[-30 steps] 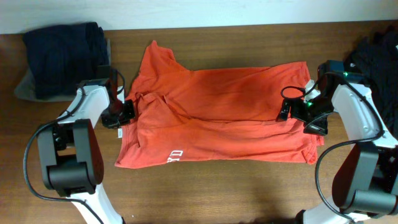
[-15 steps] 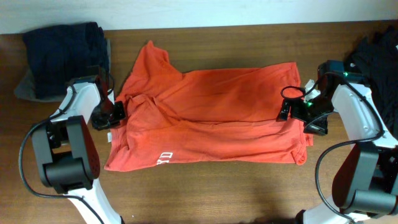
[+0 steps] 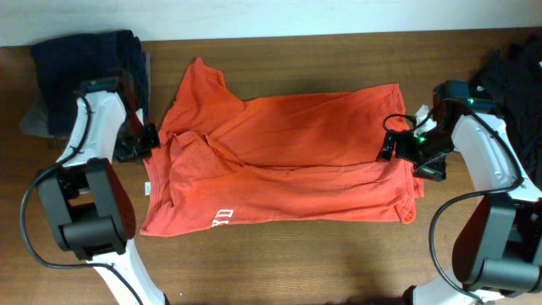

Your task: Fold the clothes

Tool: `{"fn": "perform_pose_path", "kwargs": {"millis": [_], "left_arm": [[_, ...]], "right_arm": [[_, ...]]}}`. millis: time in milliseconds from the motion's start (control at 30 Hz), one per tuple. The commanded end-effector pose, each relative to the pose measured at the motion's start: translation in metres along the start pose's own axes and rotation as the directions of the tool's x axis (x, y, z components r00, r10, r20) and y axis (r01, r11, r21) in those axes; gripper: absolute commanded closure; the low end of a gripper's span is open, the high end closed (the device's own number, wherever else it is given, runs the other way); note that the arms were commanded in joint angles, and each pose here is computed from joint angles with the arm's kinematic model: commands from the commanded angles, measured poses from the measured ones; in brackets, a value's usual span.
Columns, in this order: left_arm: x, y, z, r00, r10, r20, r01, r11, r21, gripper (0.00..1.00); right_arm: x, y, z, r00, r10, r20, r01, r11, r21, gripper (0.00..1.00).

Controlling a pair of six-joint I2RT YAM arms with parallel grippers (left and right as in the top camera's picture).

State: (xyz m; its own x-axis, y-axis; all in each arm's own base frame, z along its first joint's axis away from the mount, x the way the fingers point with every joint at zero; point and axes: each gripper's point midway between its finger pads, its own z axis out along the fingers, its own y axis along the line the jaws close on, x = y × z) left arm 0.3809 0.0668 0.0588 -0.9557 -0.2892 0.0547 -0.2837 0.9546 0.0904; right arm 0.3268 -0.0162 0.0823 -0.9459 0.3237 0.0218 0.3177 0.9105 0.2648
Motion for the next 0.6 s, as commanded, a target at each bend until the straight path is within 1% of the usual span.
{"fn": "perform_pose_path", "kwargs": {"millis": [0,67,100,167,200,233,333,367,467,567], "left_arm": [[-0.019,-0.001,-0.045,0.993,0.002,0.115,-0.003,1.000,0.004,0.84],[-0.026,-0.008,-0.063,0.989,-0.008,0.150,0.004,1.000,0.031,0.75],[-0.030,-0.015,-0.073,0.985,-0.007,0.174,-0.004,0.998,0.063,0.61],[-0.040,-0.032,-0.090,0.975,-0.005,0.224,-0.028,0.989,0.143,0.18],[-0.047,-0.042,-0.098,0.967,-0.004,0.255,-0.045,0.981,0.188,0.07],[-0.053,-0.052,-0.105,0.958,-0.003,0.288,-0.066,0.971,0.230,0.01],[-0.075,-0.080,-0.123,0.921,-0.002,0.389,-0.140,0.931,0.338,0.01],[-0.083,-0.087,-0.127,0.905,-0.003,0.424,-0.163,0.921,0.354,0.01],[-0.106,-0.101,-0.138,0.854,-0.008,0.520,-0.211,0.909,0.360,0.02],[-0.128,-0.114,-0.139,0.811,-0.009,0.585,-0.248,0.900,0.358,0.02]], "right_arm": [[-0.003,0.004,0.002,1.000,-0.022,0.014,0.023,1.000,-0.012,0.01],[-0.010,0.007,0.002,0.999,-0.027,0.041,0.028,0.999,-0.021,0.01],[-0.014,0.008,0.001,0.998,-0.032,0.058,0.034,0.999,-0.029,0.01],[-0.028,0.014,0.000,0.992,-0.047,0.114,0.054,0.997,-0.053,0.01],[-0.035,0.017,-0.001,0.988,-0.055,0.144,0.065,0.996,-0.064,0.01],[-0.042,0.020,-0.003,0.983,-0.063,0.174,0.078,0.994,-0.077,0.01],[-0.063,0.034,-0.009,0.962,-0.084,0.260,0.123,0.983,-0.137,0.01],[-0.068,0.039,-0.011,0.954,-0.091,0.285,0.141,0.977,-0.160,0.01],[-0.092,0.055,-0.024,0.910,-0.119,0.396,0.214,0.955,-0.206,0.01],[-0.118,0.063,-0.038,0.847,-0.142,0.511,0.273,0.943,-0.189,0.01]]}}
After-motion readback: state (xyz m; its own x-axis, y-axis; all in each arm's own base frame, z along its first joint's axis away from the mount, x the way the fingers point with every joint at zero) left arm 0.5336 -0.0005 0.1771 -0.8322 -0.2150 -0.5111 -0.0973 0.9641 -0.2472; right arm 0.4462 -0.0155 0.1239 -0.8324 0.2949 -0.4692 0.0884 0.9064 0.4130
